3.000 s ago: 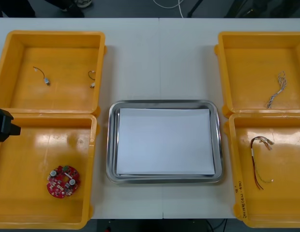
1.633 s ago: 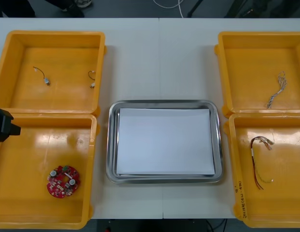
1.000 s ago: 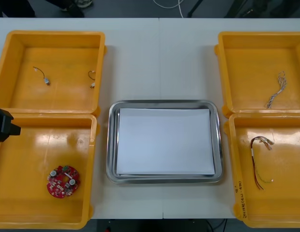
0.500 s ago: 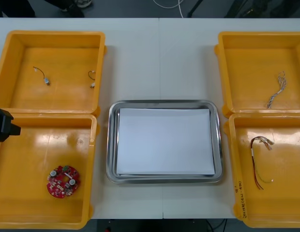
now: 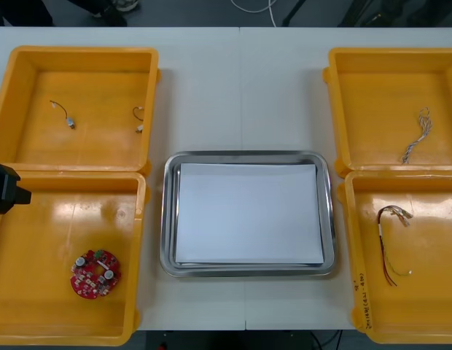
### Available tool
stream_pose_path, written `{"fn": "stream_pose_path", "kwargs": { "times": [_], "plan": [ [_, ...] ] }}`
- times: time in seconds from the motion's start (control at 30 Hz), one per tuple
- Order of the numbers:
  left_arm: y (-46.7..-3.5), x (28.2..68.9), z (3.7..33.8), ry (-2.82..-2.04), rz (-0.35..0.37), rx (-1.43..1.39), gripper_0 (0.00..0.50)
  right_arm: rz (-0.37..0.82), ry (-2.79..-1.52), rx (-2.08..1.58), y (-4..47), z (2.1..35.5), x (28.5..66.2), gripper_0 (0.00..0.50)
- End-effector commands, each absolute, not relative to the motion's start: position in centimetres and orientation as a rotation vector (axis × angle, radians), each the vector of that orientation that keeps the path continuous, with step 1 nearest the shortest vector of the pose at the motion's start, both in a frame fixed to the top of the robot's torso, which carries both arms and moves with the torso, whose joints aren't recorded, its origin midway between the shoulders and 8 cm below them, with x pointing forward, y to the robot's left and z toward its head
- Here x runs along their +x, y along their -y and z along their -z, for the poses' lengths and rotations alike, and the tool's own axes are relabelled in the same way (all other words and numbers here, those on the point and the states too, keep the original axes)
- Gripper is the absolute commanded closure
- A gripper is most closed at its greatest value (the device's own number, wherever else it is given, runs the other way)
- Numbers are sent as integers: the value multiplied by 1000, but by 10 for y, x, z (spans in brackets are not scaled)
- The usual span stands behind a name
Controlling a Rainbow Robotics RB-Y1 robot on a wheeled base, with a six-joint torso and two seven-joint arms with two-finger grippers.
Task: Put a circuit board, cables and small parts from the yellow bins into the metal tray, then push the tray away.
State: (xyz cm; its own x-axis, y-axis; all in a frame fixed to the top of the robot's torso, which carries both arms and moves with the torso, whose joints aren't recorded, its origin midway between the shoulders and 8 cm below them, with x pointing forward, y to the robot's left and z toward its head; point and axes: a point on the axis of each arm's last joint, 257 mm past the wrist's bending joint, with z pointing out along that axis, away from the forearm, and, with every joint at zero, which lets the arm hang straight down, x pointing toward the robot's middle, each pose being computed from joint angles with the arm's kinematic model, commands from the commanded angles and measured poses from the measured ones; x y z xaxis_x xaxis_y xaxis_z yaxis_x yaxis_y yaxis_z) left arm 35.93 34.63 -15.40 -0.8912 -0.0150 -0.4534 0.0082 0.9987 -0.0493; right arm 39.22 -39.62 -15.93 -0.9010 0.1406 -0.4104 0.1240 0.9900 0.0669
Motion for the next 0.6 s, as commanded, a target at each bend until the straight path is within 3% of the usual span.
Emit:
{"fn": "stream_pose_path", "kwargs": {
  "times": [0.03,0.6],
  "plan": [
    [-360,354,144,-2654,-23,111,0,-9,-2683,220,415,145,390,0],
    [-360,354,144,-2654,-23,111,0,-9,-2683,220,415,145,390,0]
  ]
}}
